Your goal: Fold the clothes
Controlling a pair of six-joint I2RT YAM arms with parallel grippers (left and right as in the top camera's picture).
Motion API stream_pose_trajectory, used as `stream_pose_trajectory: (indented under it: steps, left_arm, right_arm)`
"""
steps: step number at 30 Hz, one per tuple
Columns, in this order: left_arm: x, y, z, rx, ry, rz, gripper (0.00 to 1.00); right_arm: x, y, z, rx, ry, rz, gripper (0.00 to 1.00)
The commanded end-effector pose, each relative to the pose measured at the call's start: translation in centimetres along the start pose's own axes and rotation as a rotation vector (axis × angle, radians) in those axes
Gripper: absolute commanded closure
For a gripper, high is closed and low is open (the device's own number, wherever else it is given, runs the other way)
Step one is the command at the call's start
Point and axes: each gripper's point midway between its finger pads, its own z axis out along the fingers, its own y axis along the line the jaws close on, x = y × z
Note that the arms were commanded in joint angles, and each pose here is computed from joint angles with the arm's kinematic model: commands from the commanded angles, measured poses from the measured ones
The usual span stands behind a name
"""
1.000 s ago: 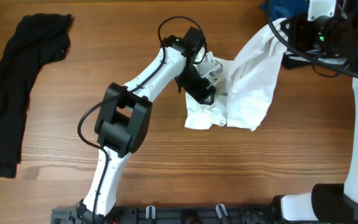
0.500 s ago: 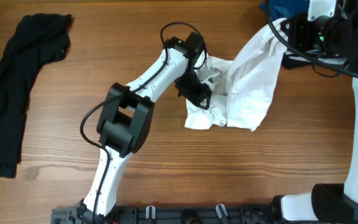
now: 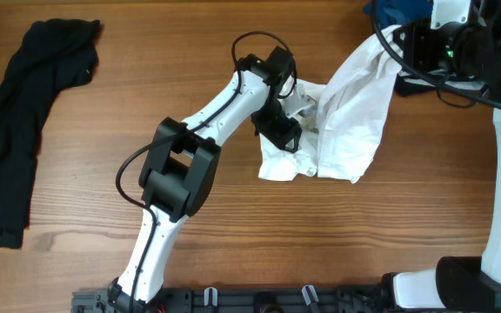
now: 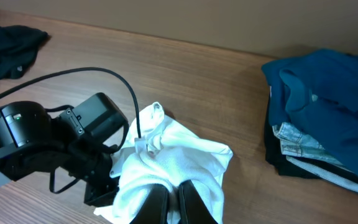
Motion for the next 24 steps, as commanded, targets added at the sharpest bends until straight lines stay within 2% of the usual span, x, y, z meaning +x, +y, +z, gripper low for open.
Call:
stream_pose_trajectory:
  steps: [1,2,4,6,8,9,12,14,15,17,24]
  left_arm:
    - [-0.3,0.8,0.8,-0.021,-0.006,0.012,0.78]
    - [-0.4,0.9,0.8,-0.023,-0.011,0.015,0.96]
    - [-0.4,1.2,0.6,-0.037,-0.011,-0.006,0.96]
    - [-0.3,4.4,-2.7,-0.212,-0.041,-0.186,0.96]
    - [-0.6,7.4,-9.2,-0.346,-0.160,-0.341,0.96]
    - [-0.7,8.9,-14.6,-0.397,-0.283,-0.433,0.96]
    - [0.4,11.0,-24.9,-0.458,-0.542,-0.584,0.96]
    - [1.7,11.7,-31.2,-0.513,-0.698,-0.617,0.96]
    - [2.9,11.7,-35.6,-0.564,-0.804,-0.621,0.96]
    - [5.1,11.8,-41.5,-0.664,-0.945,-0.643,0.96]
    - [14.6,9.8,-57.3,-0.958,-1.345,-0.731,0.96]
  right_arm:
    - [-0.3,-0.2,0.2,0.006,-0.005,-0.021,0.95]
    - [-0.3,-0.2,0.2,0.006,-0.005,-0.021,0.95]
    - [-0.3,-0.2,0.2,0.006,-0.005,-0.021,0.95]
    - [-0.3,-0.2,0.2,0.007,-0.006,-0.022,0.95]
    - [-0.5,-0.2,0.2,0.007,-0.014,-0.022,0.96]
    - [-0.7,-0.2,0.2,0.008,-0.019,-0.019,0.96]
    - [-0.9,-0.2,0.4,0.001,-0.025,-0.022,0.96]
    - [-1.3,-0.4,0.9,0.003,-0.037,-0.030,0.96]
    - [-2.3,-0.7,1.2,0.010,-0.073,-0.043,0.96]
    - [-4.2,-1.2,1.6,0.023,-0.142,-0.071,0.96]
    - [-7.0,-3.1,0.8,0.075,-0.254,-0.121,0.96]
